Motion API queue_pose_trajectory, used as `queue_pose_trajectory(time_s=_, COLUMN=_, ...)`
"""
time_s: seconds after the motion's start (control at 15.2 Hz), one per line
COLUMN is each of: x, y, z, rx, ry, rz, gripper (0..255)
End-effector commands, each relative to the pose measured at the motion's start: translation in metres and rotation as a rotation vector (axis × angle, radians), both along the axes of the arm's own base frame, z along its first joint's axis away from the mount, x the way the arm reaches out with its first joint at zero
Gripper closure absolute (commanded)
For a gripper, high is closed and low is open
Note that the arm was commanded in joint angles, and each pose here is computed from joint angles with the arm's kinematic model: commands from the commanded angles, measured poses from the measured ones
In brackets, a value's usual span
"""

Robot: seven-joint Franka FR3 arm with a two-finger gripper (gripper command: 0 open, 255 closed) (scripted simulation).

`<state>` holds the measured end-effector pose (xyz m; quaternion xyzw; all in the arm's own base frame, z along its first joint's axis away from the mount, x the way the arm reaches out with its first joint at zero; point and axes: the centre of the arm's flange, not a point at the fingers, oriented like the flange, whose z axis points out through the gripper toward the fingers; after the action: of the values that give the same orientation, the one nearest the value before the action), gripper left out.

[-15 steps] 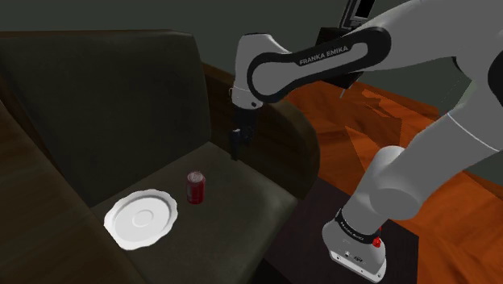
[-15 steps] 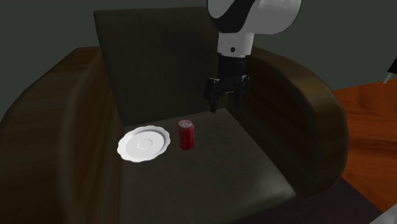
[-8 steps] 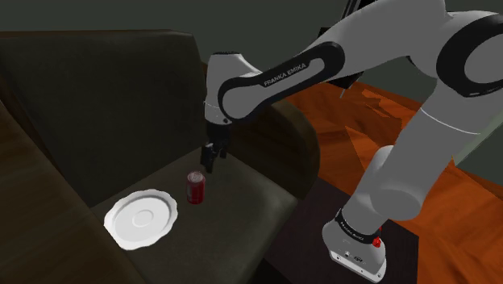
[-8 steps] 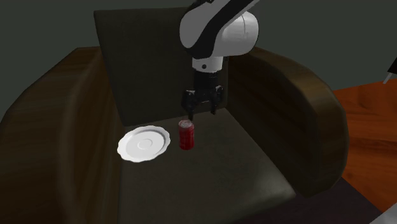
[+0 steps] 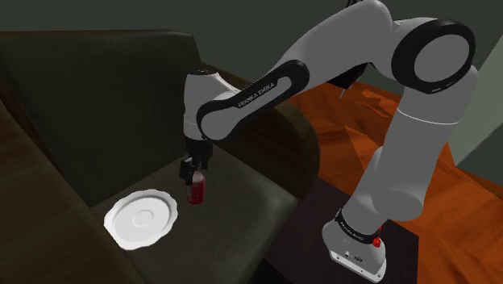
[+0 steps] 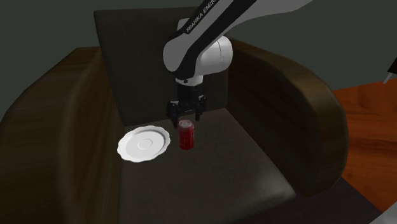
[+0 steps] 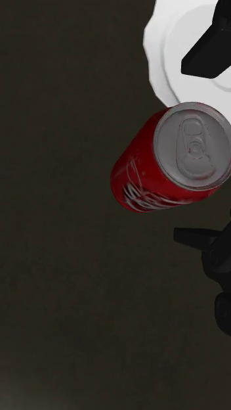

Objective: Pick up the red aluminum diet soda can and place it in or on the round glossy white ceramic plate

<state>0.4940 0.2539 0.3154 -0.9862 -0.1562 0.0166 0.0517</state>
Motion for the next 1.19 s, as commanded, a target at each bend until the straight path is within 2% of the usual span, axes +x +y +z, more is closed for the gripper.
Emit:
queue_pose_trajectory(time_s=0.0, x=0.0, y=0.003, z=-0.01, rx=0.0, ry=-0.001, rz=0.0, gripper=0)
queue_pose_trajectory(time_s=0.2, x=-0.001, y=0.005, z=-0.029, rx=0.0, ry=-0.001, rz=0.0, gripper=0)
queue_pose_trajectory(time_s=0.73, x=-0.001, y=0.005, z=-0.029, rx=0.0, ry=-0.001, rz=0.0, gripper=0)
queue_pose_trajectory(time_s=0.79, x=-0.001, y=0.005, z=-0.029, rx=0.0, ry=-0.001, rz=0.0, gripper=255)
queue_pose_trajectory(time_s=1.12, x=-0.001, y=0.005, z=-0.029, rx=0.0, ry=-0.001, rz=0.0, gripper=255)
